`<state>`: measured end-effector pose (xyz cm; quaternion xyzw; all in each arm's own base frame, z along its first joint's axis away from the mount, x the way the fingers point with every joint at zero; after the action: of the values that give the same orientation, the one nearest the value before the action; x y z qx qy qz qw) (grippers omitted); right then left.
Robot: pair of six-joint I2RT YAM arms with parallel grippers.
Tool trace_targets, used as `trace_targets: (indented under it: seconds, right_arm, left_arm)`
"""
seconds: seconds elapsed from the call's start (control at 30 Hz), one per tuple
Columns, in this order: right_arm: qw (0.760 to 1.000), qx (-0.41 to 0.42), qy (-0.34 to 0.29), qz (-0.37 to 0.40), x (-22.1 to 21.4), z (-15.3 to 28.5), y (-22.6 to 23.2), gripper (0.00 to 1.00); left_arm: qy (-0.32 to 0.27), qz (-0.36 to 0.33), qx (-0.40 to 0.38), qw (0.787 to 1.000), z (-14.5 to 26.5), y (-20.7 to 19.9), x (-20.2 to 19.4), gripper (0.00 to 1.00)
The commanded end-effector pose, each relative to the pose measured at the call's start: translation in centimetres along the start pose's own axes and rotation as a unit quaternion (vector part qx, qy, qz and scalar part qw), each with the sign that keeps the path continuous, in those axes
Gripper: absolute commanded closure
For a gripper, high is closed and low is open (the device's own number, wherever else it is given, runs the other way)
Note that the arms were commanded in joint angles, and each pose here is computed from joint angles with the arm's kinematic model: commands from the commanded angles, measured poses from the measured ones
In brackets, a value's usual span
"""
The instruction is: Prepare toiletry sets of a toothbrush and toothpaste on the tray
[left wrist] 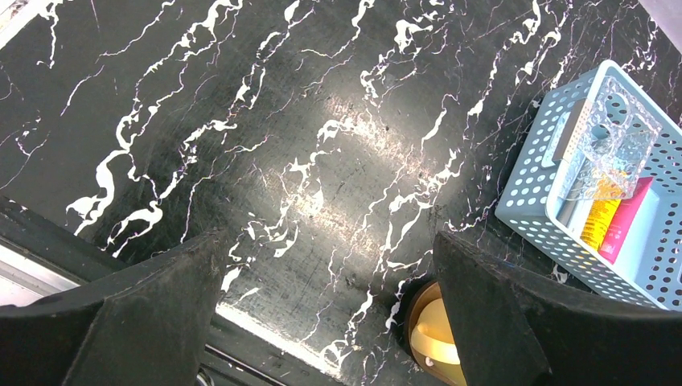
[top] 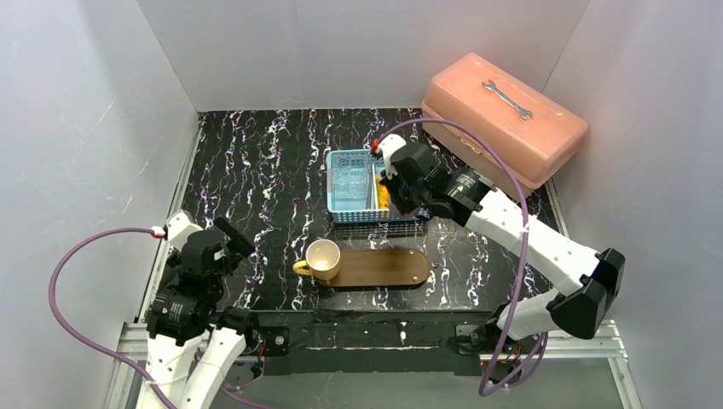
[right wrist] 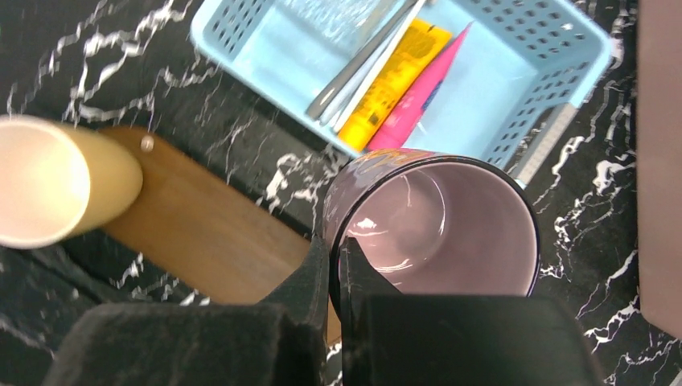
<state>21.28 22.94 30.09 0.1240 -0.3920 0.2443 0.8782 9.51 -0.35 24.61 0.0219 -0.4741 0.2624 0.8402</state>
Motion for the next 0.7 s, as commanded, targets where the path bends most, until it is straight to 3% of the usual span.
trace_targets:
  seconds: [0.0, 0.3, 0.67]
  right_arm:
    - [0.995, 0.054, -0.014, 0.079, -0.9, 1.2, 0.9, 0.99]
    - [0.974, 0.123, 0.065, 0.177, -5.2, 0.4, 1.7, 0.99]
    - [0.95, 0.173, 0.103, 0.237, -9.5, 0.7, 2.4, 0.99]
  left_arm:
    - [0.007, -0.014, 0.004, 1.0, -0.4, -0.1, -0.2, 0.02]
    - [0.009, -0.016, 0.002, 1.0, -0.4, -0.1, -0.2, 0.02]
    - [0.012, -0.02, 0.0, 1.0, -0.6, -0.3, -0.2, 0.02]
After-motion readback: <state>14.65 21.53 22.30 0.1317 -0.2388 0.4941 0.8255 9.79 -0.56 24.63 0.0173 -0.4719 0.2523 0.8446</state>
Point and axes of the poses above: each gripper's point midway between its finger pads, its own z axis back along the fingers, its own y axis along the line the jaws close on, x = y × z, the point moved 8 cm from there along z, back along the fingers, and after that the axes turned 8 degrees about -z, right-handed, at the moved point
